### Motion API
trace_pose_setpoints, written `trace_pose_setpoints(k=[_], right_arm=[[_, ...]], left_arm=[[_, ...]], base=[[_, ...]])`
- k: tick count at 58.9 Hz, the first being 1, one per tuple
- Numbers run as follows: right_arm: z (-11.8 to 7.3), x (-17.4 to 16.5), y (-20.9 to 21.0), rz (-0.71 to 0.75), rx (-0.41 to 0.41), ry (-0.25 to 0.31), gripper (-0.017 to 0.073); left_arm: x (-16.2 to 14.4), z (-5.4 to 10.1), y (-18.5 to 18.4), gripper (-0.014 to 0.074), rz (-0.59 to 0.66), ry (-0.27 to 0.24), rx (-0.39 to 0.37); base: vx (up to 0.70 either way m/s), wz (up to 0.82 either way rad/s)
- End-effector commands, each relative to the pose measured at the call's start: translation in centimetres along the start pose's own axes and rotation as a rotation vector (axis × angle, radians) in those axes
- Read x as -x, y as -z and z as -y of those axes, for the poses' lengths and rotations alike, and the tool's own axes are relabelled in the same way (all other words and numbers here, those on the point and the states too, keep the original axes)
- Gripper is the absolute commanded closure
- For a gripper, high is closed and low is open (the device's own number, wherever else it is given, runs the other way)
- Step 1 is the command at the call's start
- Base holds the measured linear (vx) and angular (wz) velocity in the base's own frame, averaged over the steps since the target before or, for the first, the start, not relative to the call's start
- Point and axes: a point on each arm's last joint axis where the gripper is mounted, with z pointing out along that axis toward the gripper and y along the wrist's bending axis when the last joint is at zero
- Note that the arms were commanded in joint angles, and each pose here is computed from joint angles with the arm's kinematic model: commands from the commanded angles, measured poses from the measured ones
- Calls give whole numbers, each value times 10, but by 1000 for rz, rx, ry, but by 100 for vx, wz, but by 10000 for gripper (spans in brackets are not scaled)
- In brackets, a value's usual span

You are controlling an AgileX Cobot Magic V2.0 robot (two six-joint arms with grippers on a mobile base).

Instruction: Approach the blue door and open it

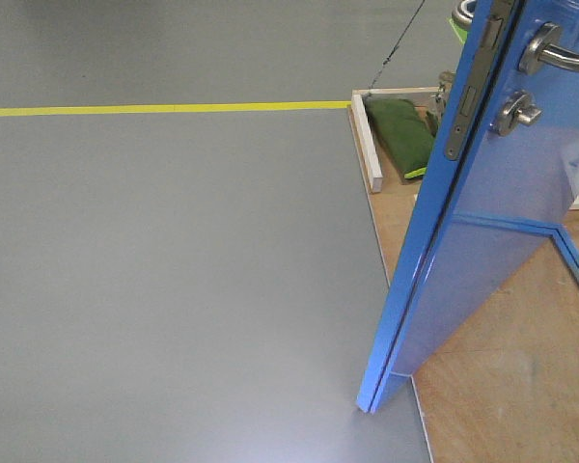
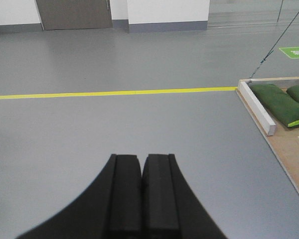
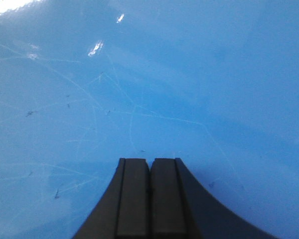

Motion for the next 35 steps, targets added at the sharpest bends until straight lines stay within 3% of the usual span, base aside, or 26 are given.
trace_pose_setpoints(k=[1, 35], right_arm=[[-21, 8, 12, 48, 63, 15, 551], [-21, 8, 12, 49, 63, 16, 551]], left_arm=[[17, 0, 5, 521, 124, 8, -7], [17, 0, 5, 521, 124, 8, -7]], base=[[0, 0], [4, 4]])
